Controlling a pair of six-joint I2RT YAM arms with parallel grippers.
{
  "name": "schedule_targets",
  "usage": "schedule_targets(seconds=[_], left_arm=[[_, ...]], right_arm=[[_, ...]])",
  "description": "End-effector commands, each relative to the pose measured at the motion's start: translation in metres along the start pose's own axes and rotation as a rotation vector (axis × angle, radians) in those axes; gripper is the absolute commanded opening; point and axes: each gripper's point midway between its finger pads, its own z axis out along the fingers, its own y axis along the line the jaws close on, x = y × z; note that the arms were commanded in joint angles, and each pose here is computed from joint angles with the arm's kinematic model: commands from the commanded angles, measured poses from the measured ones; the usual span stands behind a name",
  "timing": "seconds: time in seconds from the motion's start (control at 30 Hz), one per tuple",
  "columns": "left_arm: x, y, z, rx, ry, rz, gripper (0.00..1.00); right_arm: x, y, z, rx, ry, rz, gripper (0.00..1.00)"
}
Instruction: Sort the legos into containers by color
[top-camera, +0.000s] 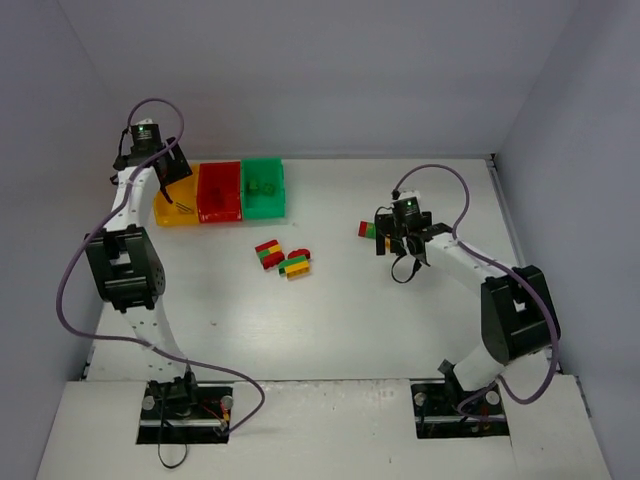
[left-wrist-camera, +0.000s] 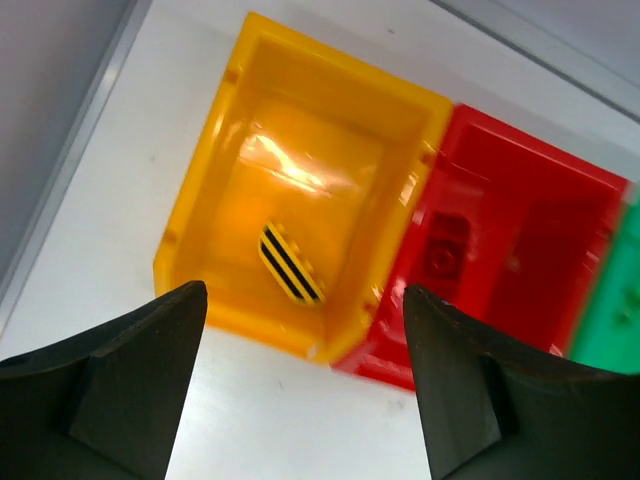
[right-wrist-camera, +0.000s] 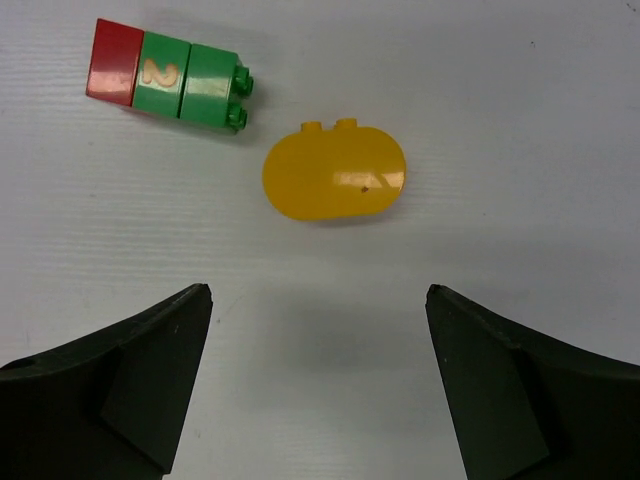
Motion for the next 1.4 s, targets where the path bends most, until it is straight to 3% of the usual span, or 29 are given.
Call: schedule_targets(seconds=[0.0, 0.17, 0.37, 0.5, 0.73, 0.9, 1.0, 1.03, 1.1, 1.13, 1.17, 1.2, 1.37], left_arm=[[-0.043, -0.040, -0.085, 0.153, -0.146, -0.062, 0.73], [0.009, -0.059, -0.111, 0.226, -0.055, -0.123, 0.73], [0.058, -0.082, -0.154, 0.298, 0.014, -0.051, 0.73], [0.084, -0.084, -0.183, 0.337, 0.048, -0.011, 0.73], [0.114, -0.074, -0.197, 0.354, 0.093, 0.031, 0.73], [0.127, -0.084, -0.207, 0.452, 0.116, 0.052, 0.73], [0.132, -0.092, -0.215, 0.507, 0.131, 0.060, 0.73], [0.132, -0.094, -0.217, 0.520, 0.134, 0.062, 0.73], [0.132, -0.101, -0.225, 0.558, 0.145, 0.063, 0.73], [0.132, -0.105, -0.229, 0.577, 0.151, 0.060, 0.73], [0.129, -0.113, -0.237, 0.615, 0.155, 0.060, 0.73], [0.129, -0.117, -0.240, 0.631, 0.165, 0.059, 0.73], [0.132, -0.155, -0.269, 0.768, 0.223, 0.080, 0.73]], right_arm=[[-0.035, -0.008, 0.007, 0.062, -0.069, 0.054, 0.88], [-0.037, -0.013, 0.028, 0.103, -0.042, 0.093, 0.91], [-0.036, -0.011, 0.054, 0.116, -0.001, 0.095, 0.91], [-0.028, -0.015, 0.067, 0.125, 0.029, 0.095, 0.89], [-0.024, -0.014, 0.077, 0.102, 0.029, 0.072, 0.82], [-0.013, -0.009, 0.079, 0.060, 0.047, 0.043, 0.63], [-0.011, -0.009, 0.073, 0.047, 0.045, 0.045, 0.44], [-0.011, -0.007, 0.071, 0.037, 0.042, 0.045, 0.32], [-0.013, -0.001, 0.058, 0.009, 0.018, 0.039, 0.21], [-0.014, 0.005, 0.052, -0.017, 0.008, 0.029, 0.09], [-0.025, 0.018, 0.036, -0.057, -0.039, 0.003, 0.04], [-0.028, 0.025, 0.027, -0.083, -0.064, -0.039, 0.00], [-0.049, 0.094, -0.046, -0.311, -0.273, -0.228, 0.00]])
